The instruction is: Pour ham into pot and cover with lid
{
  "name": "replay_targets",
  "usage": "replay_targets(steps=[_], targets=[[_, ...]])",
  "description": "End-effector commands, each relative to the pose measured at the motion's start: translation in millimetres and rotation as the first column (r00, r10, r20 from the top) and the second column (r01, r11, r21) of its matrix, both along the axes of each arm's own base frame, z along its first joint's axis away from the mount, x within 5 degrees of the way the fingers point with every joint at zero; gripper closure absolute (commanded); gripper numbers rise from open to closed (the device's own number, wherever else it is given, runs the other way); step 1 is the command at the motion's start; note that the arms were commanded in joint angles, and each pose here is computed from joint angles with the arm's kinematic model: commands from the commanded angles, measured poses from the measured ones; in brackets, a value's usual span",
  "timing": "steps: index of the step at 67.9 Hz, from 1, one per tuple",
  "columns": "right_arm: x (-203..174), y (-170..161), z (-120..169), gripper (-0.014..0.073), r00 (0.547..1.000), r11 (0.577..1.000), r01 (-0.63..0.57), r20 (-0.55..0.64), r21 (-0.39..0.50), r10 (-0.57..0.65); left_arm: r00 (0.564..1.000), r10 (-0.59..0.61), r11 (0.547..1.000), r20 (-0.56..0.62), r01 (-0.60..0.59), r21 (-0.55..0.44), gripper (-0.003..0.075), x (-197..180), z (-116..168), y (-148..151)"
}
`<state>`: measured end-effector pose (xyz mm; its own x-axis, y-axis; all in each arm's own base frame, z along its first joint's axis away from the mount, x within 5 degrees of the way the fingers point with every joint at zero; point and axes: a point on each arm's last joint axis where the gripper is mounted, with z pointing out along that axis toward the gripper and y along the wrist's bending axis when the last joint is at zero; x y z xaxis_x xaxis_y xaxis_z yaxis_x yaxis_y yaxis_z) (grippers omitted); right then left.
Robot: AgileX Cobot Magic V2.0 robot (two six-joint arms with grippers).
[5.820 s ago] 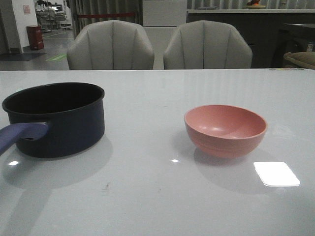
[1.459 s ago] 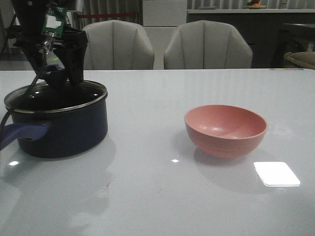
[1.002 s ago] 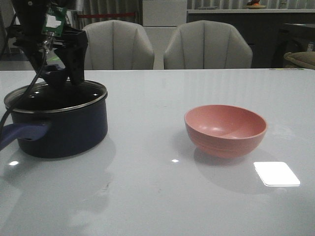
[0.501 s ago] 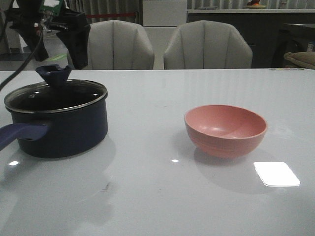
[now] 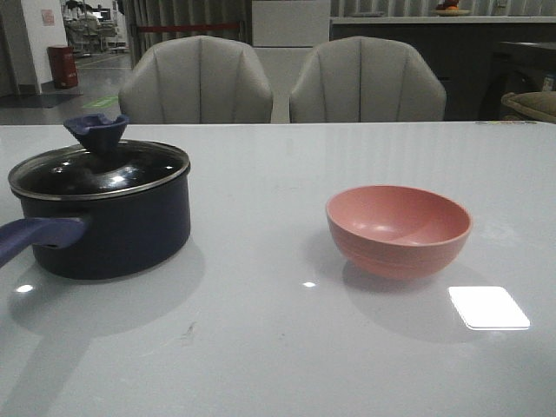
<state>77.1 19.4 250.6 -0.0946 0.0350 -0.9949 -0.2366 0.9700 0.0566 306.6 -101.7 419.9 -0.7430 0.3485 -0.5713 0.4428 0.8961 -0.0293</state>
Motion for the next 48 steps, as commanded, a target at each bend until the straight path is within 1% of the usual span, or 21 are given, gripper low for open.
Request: replay_targets(steps=[1, 7, 14, 23, 25, 28, 29, 32, 33, 34, 35, 36, 37, 38, 40, 41, 42, 45, 46, 47, 48], targets=[[1, -1, 17, 0.043, 0.994, 1.0, 0.014, 0.105, 0.024, -0.017, 0.994, -0.004, 0.999, 0.105, 0.009, -0.053, 0.0041, -37, 24, 7], [1, -1, 17, 0.043, 0.994, 1.0, 0.014, 0.105, 0.024, -0.017, 0.985, 0.009, 0.997, 0.17, 0.004, -0.076, 0.0041, -62, 26, 15], [1, -1, 17, 0.043, 0.994, 1.0, 0.014, 0.105, 0.024, -0.017, 0.962, 0.033, 0.995, 0.271, -0.004, -0.105, 0.0041, -90, 26, 25], [1, -1, 17, 0.043, 0.994, 1.0, 0.014, 0.105, 0.024, -0.017, 0.918, 0.066, 0.989, 0.392, -0.008, -0.148, 0.0041, -126, 19, 37], [1, -1, 17, 0.043, 0.994, 1.0, 0.014, 0.105, 0.024, -0.017, 0.901, 0.076, 0.987, 0.427, -0.007, -0.161, 0.0041, -138, 16, 41], [1, -1, 17, 0.043, 0.994, 1.0, 0.014, 0.105, 0.024, -0.017, 0.89, 0.083, 0.985, 0.449, -0.006, -0.17, 0.0041, -145, 13, 44], [1, -1, 17, 0.043, 0.994, 1.0, 0.014, 0.105, 0.024, -0.017, 0.874, 0.093, 0.983, 0.476, -0.005, -0.182, 0.0041, -152, 10, 46], [1, -1, 17, 0.043, 0.994, 1.0, 0.014, 0.105, 0.024, -0.017, 0.865, 0.099, 0.982, 0.492, -0.005, -0.189, 0.0041, -160, 5, 49], [1, -1, 17, 0.043, 0.994, 1.0, 0.014, 0.105, 0.024, -0.017, 0.845, 0.109, 0.979, 0.524, -0.001, -0.202, 0.0041, -171, 3, 52], [1, -1, 17, 0.043, 0.994, 1.0, 0.014, 0.105, 0.024, -0.017, 0.845, 0.109, 0.979, 0.524, -0.001, -0.202, 0.0041, -171, 3, 52], [1, -1, 17, 0.043, 0.994, 1.0, 0.014, 0.105, 0.024, -0.017, 0.829, 0.117, 0.977, 0.546, 0.001, -0.211, 0.0041, -179, -1, 55], [1, -1, 17, 0.043, 0.994, 1.0, 0.014, 0.105, 0.024, -0.017, 0.829, 0.117, 0.977, 0.546, 0.001, -0.211, 0.0041, -179, -1, 55], [1, -1, 17, 0.043, 0.994, 1.0, 0.014, 0.105, 0.024, -0.017, 0.809, 0.127, 0.975, 0.573, 0.005, -0.223, 0.0041, -187, -5, 58], [1, -1, 17, 0.043, 0.994, 1.0, 0.014, 0.105, 0.024, -0.017, 0.809, 0.127, 0.975, 0.573, 0.005, -0.223, 0.0041, -187, -5, 58], [1, -1, 17, 0.043, 0.994, 1.0, 0.014, 0.105, 0.024, -0.017, 0.793, 0.135, 0.973, 0.594, 0.008, -0.232, 0.0041, -197, -11, 61], [1, -1, 17, 0.043, 0.994, 1.0, 0.014, 0.105, 0.024, -0.017, 0.776, 0.143, 0.971, 0.614, 0.011, -0.241, 0.0041, -203, -14, 63], [1, -1, 17, 0.043, 0.994, 1.0, 0.014, 0.105, 0.024, -0.017, 0.776, 0.143, 0.97, 0.615, 0.011, -0.241, 0.0041, -205, -16, 64], [1, -1, 17, 0.043, 0.994, 1.0, 0.014, 0.105, 0.024, -0.017, 0.741, 0.159, 0.966, 0.652, 0.019, -0.258, 0.0041, -221, -27, 69], [1, -1, 17, 0.043, 0.994, 1.0, 0.014, 0.105, 0.024, -0.017, 0.743, 0.159, 0.966, 0.65, 0.018, -0.257, 0.0041, -220, -30, 69], [1, -1, 17, 0.043, 0.994, 1.0, 0.014, 0.105, 0.024, -0.017, 0.724, 0.167, 0.964, 0.669, 0.023, -0.266, 0.0041, -226, -31, 71], [1, -1, 17, 0.043, 0.994, 1.0, 0.014, 0.105, 0.024, -0.017, 0.718, 0.17, 0.963, 0.675, 0.025, -0.268, 0.0041, -229, -34, 72]])
